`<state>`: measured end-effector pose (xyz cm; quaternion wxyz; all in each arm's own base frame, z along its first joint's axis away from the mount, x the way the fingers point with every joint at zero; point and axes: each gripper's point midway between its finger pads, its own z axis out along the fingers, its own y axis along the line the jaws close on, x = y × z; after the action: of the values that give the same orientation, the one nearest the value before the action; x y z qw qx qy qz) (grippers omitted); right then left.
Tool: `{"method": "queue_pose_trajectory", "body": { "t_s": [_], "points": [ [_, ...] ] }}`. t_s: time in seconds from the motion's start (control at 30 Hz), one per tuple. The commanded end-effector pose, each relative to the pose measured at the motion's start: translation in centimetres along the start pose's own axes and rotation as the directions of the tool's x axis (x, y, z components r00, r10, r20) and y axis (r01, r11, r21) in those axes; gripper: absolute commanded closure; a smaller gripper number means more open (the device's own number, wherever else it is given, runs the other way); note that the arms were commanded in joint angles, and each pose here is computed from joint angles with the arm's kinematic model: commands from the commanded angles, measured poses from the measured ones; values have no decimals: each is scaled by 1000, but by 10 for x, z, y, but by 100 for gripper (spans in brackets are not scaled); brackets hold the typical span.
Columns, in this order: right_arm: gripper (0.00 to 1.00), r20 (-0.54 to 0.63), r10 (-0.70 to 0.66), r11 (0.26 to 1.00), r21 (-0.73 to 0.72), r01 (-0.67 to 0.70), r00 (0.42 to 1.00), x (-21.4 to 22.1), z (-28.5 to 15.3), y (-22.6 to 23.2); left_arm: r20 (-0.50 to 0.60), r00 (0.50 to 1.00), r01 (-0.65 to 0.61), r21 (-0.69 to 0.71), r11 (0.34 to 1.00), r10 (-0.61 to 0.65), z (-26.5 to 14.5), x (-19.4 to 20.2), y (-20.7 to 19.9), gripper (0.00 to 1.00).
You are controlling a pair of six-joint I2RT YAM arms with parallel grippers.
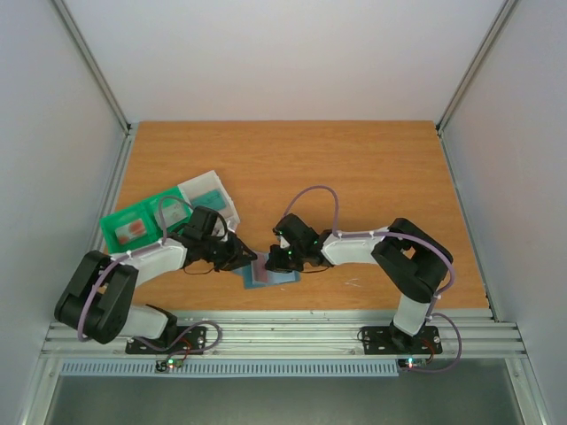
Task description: Take the credit cards out of the card holder
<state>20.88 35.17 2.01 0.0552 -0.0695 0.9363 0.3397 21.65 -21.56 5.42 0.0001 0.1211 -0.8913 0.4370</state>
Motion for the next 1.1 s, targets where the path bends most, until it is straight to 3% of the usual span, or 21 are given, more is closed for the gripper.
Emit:
{"method": "queue_pose_trajectory", "body": {
  "t_s": [0.0,0.23,0.3,0.73,0.9,1.07],
  "points": [
    [99,18,5,1000,-10,-5,1000,1,-2,0,19,998,-59,5,998,59,-8,0,-20,78],
    [93,52,-19,997,-73,22,998,-4,-14,15,41,997,-69,-28,997,70,-13,0,-17,99],
    [89,54,-25,997,-72,29,998,-3,-20,17,44,997,-66,-25,998,67,-13,-1,-18,100],
    [70,49,-50,995,-83,54,998,0,-44,30,29,998,-56,0,998,56,-8,-6,-26,93],
    [70,132,-82,996,26,80,988,-10,-60,15,24,999,-47,5,999,47,-5,-8,-27,86],
    [73,121,-91,994,68,83,988,-8,-60,7,45,997,-56,-69,996,59,-8,-10,-15,80]
  ]
}}
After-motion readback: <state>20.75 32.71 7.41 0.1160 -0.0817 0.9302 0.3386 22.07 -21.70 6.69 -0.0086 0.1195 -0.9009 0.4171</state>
